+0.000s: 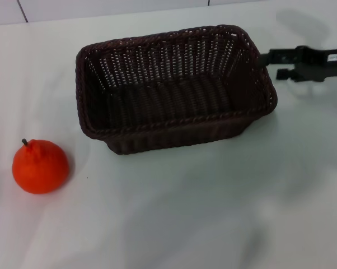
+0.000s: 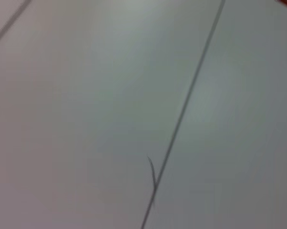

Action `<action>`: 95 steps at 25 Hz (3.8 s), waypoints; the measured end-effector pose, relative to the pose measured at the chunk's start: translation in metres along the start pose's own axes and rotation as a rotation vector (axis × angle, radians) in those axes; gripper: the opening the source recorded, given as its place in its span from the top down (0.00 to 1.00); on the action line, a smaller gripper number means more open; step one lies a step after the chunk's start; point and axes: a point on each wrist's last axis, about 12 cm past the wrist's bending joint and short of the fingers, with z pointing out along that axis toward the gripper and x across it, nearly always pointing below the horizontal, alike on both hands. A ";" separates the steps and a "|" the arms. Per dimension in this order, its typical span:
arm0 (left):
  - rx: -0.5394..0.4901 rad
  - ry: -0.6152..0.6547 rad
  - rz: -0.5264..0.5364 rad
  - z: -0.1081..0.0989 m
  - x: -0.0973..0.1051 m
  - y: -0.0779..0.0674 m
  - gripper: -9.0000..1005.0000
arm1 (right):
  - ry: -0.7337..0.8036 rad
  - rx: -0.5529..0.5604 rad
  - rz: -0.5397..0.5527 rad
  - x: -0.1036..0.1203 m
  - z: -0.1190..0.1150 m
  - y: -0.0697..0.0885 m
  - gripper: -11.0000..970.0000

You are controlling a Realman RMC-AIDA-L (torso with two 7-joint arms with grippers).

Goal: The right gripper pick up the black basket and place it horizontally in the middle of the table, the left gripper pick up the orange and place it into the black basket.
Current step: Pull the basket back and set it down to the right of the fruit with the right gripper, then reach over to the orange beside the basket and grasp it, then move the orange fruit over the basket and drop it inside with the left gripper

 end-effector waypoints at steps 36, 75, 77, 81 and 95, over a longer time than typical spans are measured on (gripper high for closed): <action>0.269 0.633 0.081 -0.001 0.052 0.004 0.46 | 0.403 0.174 -0.048 0.016 -0.020 0.001 0.07; 0.586 0.425 -0.149 0.133 0.047 -0.059 0.91 | 0.479 0.199 -0.059 0.013 -0.011 0.002 0.07; 0.611 0.504 -0.156 0.145 0.059 -0.070 0.90 | 0.479 0.206 -0.060 0.012 -0.008 0.001 0.07; 0.612 0.613 -0.167 0.156 0.077 -0.088 0.85 | 0.482 0.217 -0.063 0.007 -0.004 -0.001 0.07; 0.536 0.376 -0.163 0.126 0.044 -0.060 0.43 | 0.580 0.226 -0.126 -0.003 0.003 -0.002 0.07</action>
